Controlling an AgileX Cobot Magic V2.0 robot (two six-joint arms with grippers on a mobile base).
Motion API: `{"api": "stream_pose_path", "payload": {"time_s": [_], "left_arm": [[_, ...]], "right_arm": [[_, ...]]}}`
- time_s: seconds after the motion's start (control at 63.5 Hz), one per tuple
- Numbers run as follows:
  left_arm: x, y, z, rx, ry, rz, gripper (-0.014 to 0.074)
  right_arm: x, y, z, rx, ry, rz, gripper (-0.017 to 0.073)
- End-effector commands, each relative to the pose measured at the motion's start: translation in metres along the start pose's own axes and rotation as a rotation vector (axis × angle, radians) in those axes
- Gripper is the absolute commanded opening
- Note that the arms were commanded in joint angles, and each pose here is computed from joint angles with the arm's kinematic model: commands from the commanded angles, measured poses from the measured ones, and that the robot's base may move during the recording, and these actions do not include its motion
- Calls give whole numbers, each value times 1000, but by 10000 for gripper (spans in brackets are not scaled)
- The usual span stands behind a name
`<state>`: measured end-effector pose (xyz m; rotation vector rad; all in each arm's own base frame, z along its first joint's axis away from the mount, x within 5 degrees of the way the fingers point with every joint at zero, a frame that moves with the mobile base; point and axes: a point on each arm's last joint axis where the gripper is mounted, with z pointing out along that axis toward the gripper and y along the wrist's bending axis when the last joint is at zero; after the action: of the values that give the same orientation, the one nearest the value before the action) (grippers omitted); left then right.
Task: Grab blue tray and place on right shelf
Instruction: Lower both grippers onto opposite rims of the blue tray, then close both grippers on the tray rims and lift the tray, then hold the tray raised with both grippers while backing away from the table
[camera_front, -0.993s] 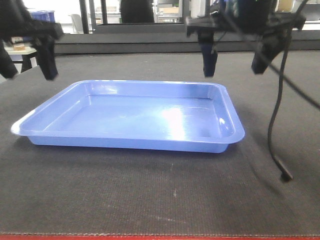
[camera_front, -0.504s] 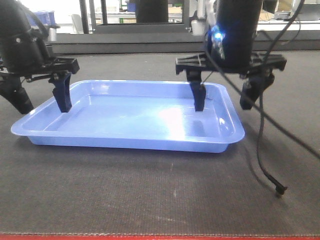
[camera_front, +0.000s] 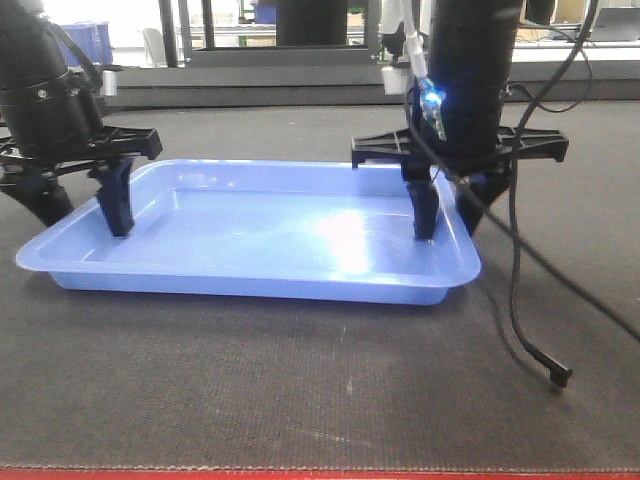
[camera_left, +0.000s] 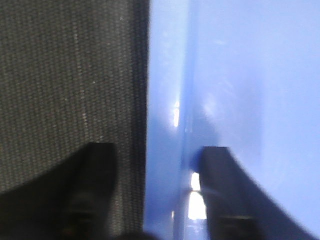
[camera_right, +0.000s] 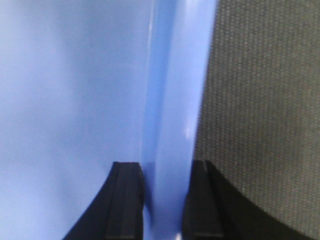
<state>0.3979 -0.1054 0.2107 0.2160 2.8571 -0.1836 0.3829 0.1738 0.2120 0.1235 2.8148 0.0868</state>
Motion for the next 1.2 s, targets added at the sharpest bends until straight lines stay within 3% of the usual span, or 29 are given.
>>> {"api": "stream_pose_path", "payload": {"time_s": [0.0, 0.032, 0.205, 0.378, 0.536, 0.678, 0.977, 1.182], "left_arm": [[-9, -8, -30, 25, -101, -5, -3], [-8, -8, -31, 24, -92, -5, -63], [-5, -10, -50, 28, -103, 1, -41], [8, -12, -99, 38, -147, 12, -41], [29, -19, -145, 23, -160, 28, -41], [51, -28, -180, -29, -179, 53, -41], [97, -51, -235, 22, -215, 72, -41], [113, -67, -235, 40, -184, 107, -41]], "right_arm": [[-9, 0, -30, -31, -84, -12, 55], [-9, 0, -31, -31, -85, -12, 65], [-10, -3, -58, -53, -130, -6, 63], [-6, -11, -109, -93, -216, -11, 63], [10, -11, -156, -110, -277, -122, 55], [28, -13, -188, -84, -305, -171, 55], [64, -34, -230, -127, -329, -170, 55], [87, -51, -239, -136, -311, -161, 55]]}}
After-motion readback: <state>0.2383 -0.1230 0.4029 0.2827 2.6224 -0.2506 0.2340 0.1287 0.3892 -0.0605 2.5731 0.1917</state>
